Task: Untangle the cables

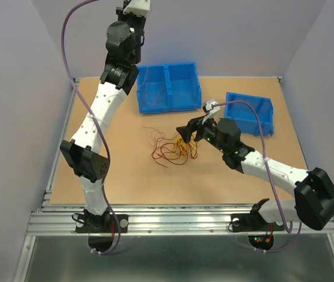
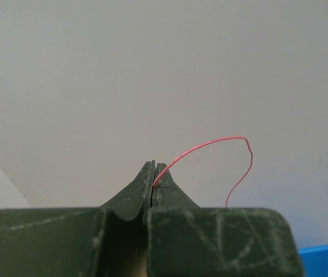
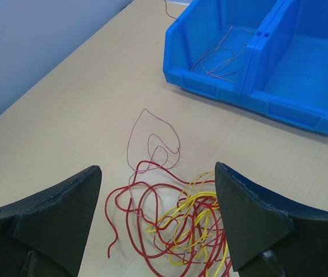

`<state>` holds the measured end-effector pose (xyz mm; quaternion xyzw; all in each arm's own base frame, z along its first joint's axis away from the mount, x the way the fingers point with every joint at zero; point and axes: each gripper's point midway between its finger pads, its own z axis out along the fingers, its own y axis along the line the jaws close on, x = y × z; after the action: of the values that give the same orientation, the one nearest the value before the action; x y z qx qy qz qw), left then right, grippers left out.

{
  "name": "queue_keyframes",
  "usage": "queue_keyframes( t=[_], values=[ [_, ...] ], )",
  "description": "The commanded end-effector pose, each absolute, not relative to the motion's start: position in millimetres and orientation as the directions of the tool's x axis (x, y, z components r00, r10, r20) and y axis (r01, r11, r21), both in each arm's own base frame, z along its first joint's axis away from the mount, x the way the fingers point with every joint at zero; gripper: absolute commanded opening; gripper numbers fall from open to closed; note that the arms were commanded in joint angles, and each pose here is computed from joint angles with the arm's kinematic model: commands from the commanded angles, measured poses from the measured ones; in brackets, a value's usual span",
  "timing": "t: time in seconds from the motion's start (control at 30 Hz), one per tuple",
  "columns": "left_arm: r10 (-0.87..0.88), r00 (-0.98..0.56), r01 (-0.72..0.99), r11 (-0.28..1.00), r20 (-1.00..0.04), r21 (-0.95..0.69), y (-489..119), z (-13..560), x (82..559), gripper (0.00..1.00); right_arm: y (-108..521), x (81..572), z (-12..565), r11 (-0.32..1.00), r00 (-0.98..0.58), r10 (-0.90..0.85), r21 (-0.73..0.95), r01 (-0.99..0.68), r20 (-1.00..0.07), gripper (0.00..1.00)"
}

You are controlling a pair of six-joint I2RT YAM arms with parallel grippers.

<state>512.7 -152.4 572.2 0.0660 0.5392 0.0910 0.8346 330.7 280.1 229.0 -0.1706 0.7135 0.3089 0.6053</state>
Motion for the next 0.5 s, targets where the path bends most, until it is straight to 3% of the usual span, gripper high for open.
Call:
queue_keyframes(
  t=[0.0, 0.27, 0.47],
  values=[
    [0.192, 0.474, -0.127, 0.981, -0.859, 0.15, -146, 604, 501, 0.0, 282, 331, 242, 0.749, -0.162, 0.155, 0.223, -0.623, -0.974, 0.84],
    [0.151, 0.587, -0.262, 0.965, -0.795, -0.01, -93, 661, 435, 0.0, 281, 330, 241, 0.749, -0.163, 0.154, 0.223, -0.624, -0.974, 0.84],
    [0.096, 0.718, -0.223, 0.97, -0.689, -0.096, -70, 706, 375, 0.0, 281, 331, 242, 0.75, -0.163, 0.157, 0.225, -0.622, -0.974, 0.84]
  ],
)
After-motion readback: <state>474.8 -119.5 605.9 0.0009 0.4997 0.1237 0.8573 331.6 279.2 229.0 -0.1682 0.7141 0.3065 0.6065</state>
